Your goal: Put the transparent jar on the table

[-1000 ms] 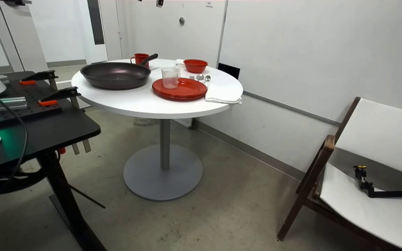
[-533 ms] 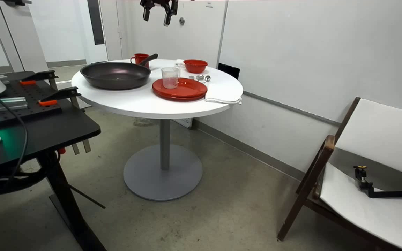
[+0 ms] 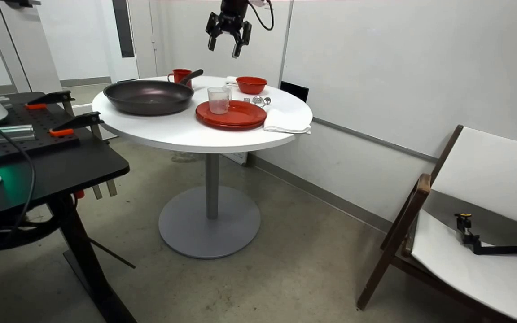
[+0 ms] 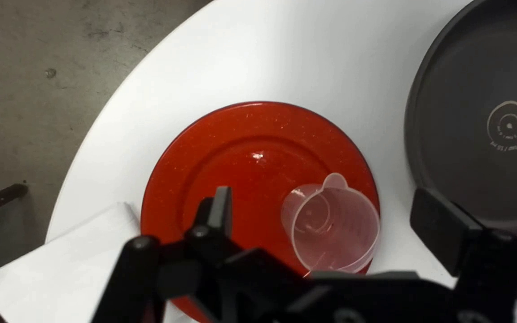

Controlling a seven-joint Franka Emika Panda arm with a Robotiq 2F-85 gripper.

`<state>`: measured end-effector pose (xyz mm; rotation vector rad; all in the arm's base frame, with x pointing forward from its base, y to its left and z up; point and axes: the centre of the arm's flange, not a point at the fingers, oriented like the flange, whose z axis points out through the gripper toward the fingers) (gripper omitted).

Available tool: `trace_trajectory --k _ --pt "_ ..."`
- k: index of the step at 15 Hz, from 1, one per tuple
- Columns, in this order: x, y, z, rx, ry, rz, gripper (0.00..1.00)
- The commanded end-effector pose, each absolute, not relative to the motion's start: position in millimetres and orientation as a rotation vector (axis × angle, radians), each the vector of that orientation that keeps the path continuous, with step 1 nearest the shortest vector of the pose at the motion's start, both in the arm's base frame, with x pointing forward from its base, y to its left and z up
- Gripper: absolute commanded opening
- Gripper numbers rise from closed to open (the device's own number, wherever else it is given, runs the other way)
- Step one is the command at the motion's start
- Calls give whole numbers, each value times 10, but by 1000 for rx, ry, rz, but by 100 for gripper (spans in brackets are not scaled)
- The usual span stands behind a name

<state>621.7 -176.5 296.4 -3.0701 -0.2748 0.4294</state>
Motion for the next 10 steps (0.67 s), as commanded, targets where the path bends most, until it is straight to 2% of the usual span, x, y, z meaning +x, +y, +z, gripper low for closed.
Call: trace_trajectory --k 1,10 --pt "6745 -1998 2745 -3019 -227 452 100" --pt "7159 -1904 2307 -2961 -265 485 100"
